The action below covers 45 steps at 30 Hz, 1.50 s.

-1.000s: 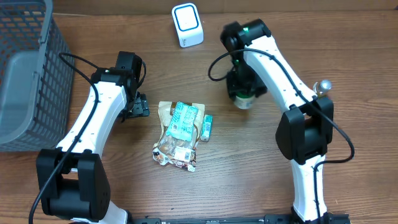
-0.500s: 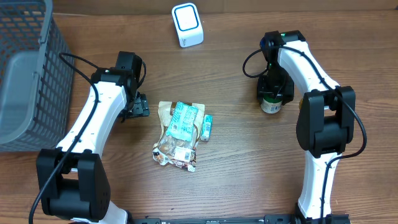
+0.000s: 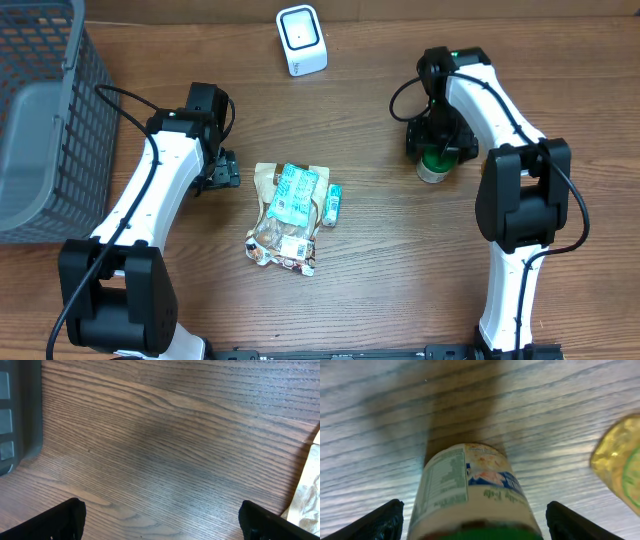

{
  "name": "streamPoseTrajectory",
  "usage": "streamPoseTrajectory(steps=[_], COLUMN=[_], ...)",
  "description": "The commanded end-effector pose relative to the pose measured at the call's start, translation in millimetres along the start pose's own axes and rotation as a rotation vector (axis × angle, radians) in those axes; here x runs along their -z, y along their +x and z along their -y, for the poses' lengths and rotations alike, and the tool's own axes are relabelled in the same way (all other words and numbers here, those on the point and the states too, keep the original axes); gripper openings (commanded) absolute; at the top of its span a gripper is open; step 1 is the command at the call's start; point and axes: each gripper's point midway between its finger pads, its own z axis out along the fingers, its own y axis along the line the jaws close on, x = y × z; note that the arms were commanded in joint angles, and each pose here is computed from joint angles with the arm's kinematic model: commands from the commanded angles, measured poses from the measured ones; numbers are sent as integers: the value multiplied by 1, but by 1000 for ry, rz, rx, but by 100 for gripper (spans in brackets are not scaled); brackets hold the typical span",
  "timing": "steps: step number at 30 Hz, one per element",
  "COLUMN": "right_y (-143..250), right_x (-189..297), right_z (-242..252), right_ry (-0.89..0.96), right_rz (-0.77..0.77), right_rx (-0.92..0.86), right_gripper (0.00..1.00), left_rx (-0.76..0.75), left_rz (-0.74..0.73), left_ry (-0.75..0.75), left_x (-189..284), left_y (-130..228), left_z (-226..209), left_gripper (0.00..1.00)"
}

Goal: Scan the item barcode
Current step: 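Carry the jar right and set it upright on the table, then open the right gripper and withdraw it from the jar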

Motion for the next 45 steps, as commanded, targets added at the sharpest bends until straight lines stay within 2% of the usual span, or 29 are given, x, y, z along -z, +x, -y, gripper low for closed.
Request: streamPoseTrajectory(steps=[1, 4, 6, 7, 8, 10, 12, 18, 27, 39, 45], right_y=[-26, -31, -28, -25, -20, -11, -1, 17, 5, -12, -11], right_x=[46, 79, 89, 91, 91, 86, 77, 47, 23, 15, 18], right_z=[-6, -24, -39, -47, -53, -59, -64, -79, -33, 27, -6], right_ry=[-41, -133, -198, -228, -250, -242, -225, -174, 37, 10, -123], right_rz=[134, 189, 189, 180, 164, 129, 89, 32, 59, 25, 10], right_rx=[-8, 5, 23, 38, 53, 68, 86, 137, 94, -170, -146], right_gripper=[89, 88, 84, 78, 69, 41, 26, 24, 24, 23, 25], left_rx=[28, 27, 27, 28, 28, 28, 28, 27, 28, 28, 27], left_rz=[38, 38, 38, 38, 38, 38, 38, 38, 38, 38, 38], left_ry=[0, 0, 0, 0, 0, 0, 0, 0, 0, 0, 0], left_x=[9, 9, 9, 9, 9, 9, 9, 9, 9, 9, 9], left_y=[-8, -8, -8, -8, -8, -8, -8, -8, -8, -8, -8], left_z=[-4, -4, -4, -4, -4, -4, -4, -4, -4, -4, -4], left_gripper=[100, 100, 100, 100, 99, 100, 100, 100, 100, 99, 100])
